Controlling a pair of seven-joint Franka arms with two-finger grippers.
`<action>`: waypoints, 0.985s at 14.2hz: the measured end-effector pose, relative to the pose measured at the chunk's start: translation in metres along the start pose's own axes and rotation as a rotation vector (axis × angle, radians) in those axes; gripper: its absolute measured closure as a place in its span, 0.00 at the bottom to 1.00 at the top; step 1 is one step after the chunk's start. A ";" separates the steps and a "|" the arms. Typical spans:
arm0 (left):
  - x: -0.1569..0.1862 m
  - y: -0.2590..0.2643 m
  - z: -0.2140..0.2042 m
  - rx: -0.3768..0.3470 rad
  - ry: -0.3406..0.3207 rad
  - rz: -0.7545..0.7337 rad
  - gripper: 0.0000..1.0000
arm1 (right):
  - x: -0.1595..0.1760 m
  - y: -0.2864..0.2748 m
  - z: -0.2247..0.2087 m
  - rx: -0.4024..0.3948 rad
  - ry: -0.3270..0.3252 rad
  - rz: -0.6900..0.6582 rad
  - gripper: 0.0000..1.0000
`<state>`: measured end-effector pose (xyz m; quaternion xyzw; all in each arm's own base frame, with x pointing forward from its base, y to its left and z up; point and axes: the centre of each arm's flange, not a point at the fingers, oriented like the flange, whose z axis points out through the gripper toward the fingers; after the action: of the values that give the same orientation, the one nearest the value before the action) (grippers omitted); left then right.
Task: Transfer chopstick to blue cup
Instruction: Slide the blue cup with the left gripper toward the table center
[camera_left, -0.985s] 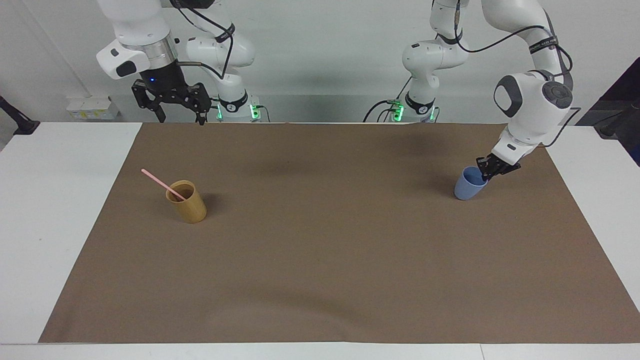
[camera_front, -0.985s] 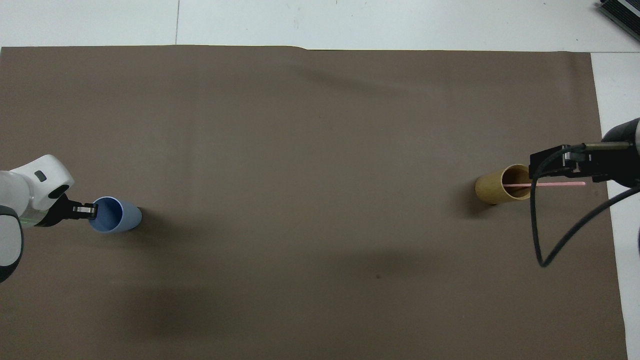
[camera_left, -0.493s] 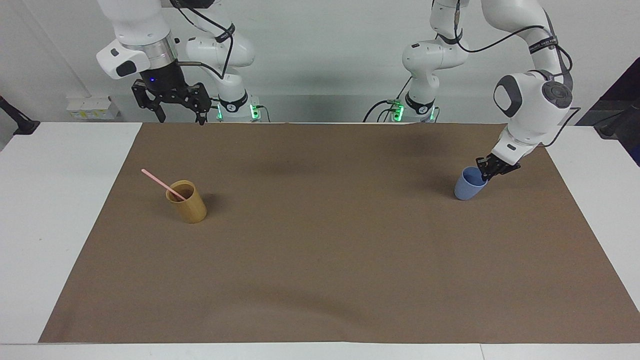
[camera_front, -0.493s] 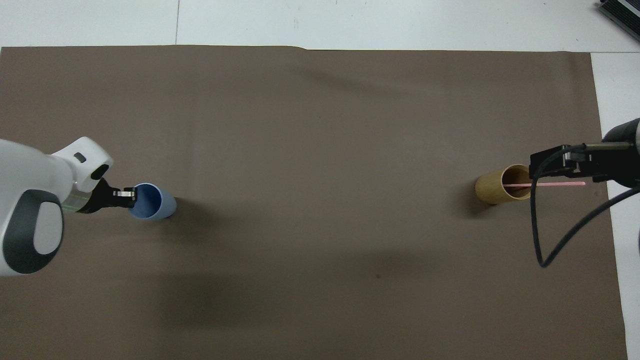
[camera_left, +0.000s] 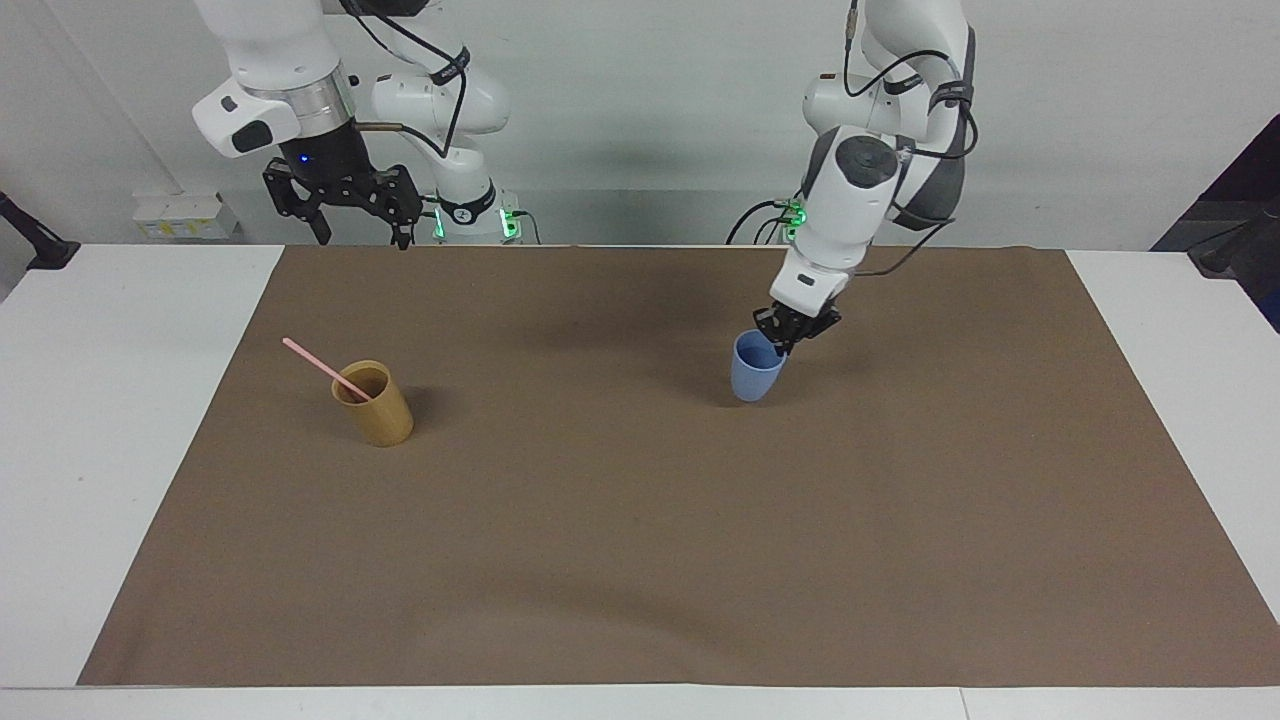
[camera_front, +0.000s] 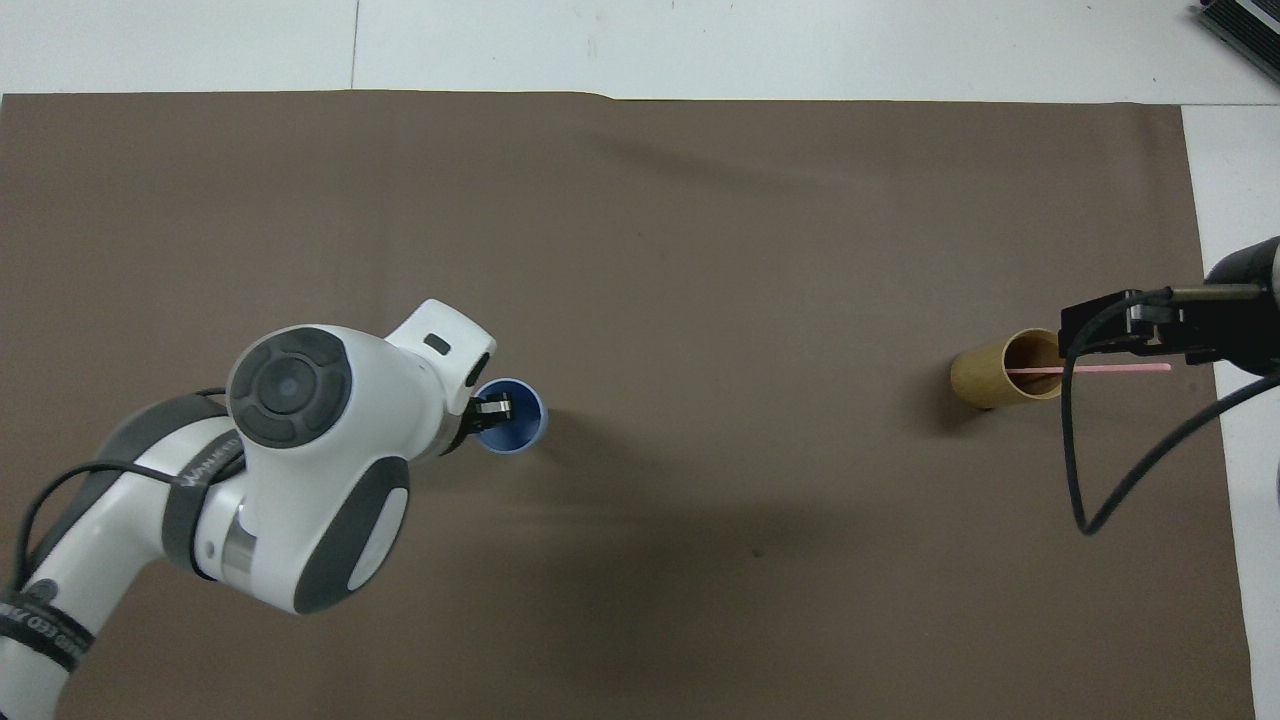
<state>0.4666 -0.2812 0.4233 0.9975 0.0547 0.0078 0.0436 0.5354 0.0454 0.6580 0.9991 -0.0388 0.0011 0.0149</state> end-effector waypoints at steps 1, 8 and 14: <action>-0.010 0.014 0.000 -0.005 0.003 0.007 0.95 | 0.000 0.000 0.000 0.000 0.000 0.001 0.00; -0.025 0.040 0.007 -0.020 0.016 0.017 0.95 | 0.001 0.007 0.000 0.000 -0.001 0.014 0.00; -0.024 0.041 0.027 -0.001 -0.004 0.018 0.95 | 0.005 0.039 0.002 0.000 -0.005 0.063 0.00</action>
<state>0.4482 -0.3270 0.3999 0.9980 0.0455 0.0062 0.0442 0.5373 0.0060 0.6568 0.9974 -0.0702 -0.0008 0.0149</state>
